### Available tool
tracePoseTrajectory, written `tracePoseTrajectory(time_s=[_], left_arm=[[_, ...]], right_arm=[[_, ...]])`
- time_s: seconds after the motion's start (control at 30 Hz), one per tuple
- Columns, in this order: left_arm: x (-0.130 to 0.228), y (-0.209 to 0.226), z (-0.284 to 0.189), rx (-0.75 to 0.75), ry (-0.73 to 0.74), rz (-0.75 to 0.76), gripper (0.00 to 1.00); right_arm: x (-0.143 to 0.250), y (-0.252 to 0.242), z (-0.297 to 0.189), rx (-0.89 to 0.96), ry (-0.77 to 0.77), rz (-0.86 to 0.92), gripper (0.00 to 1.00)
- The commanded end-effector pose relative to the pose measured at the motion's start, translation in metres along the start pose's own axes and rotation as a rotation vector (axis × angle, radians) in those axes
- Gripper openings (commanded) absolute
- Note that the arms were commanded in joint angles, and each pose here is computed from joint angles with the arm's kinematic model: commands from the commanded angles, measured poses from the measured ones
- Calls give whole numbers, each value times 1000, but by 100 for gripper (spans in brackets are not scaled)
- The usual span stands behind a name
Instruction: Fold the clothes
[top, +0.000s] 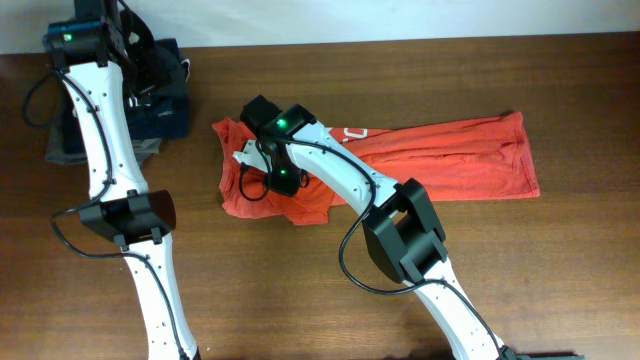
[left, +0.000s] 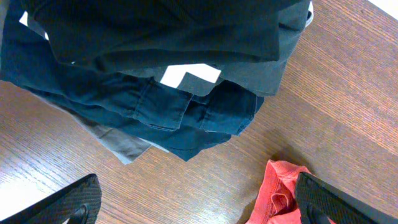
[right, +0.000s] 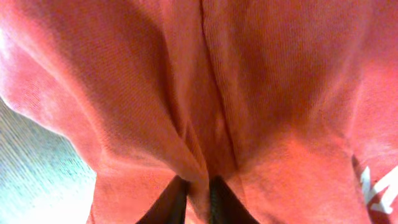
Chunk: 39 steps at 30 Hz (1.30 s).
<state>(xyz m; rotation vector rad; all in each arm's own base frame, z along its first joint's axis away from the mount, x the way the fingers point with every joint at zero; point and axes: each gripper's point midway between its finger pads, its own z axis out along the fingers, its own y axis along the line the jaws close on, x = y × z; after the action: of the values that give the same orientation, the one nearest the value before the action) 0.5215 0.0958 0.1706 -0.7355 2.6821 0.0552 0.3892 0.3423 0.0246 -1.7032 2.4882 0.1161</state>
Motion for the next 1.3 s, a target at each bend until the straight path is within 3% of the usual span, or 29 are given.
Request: tracePoseTrajectory(time_s=[0.0,0.03,0.07,0.1,0.27,0.33,0.47,0.63,1.0,1.27], left_arm=[[1,-2,-4,12,0,-15,99],[1,-2,-4,12,0,-15,99],[1,-2,-4,12,0,-15,99],[1,-2,-4,12,0,-15,99],[1,-2,-4,12,0,-16,99],[1,-2,-4,12,0,-15,99],[1,-2,-4,12,0,-15,99],[1,-2,-4,12,0,-15,99],[1,-2,-4,12,0,-15,99],[1,-2,-4,12,0,-15,99]], right_arm=[[3,-3,-2,20,12,7,19],[4,-2,-2,18,15,7,25],[5,0,-2,5,21,7,43],[6,2,-2,-5,22,7,47],[4,12,-2,-59,7,5,52],[3,11,-2,-57,4,5,50],[1,10,3,-50,-8,4,24],[2,10,6,-51,-5,7,4],[0,-40,-16,227,17,94,4],[-2,-53,-40,313,2,104,4]])
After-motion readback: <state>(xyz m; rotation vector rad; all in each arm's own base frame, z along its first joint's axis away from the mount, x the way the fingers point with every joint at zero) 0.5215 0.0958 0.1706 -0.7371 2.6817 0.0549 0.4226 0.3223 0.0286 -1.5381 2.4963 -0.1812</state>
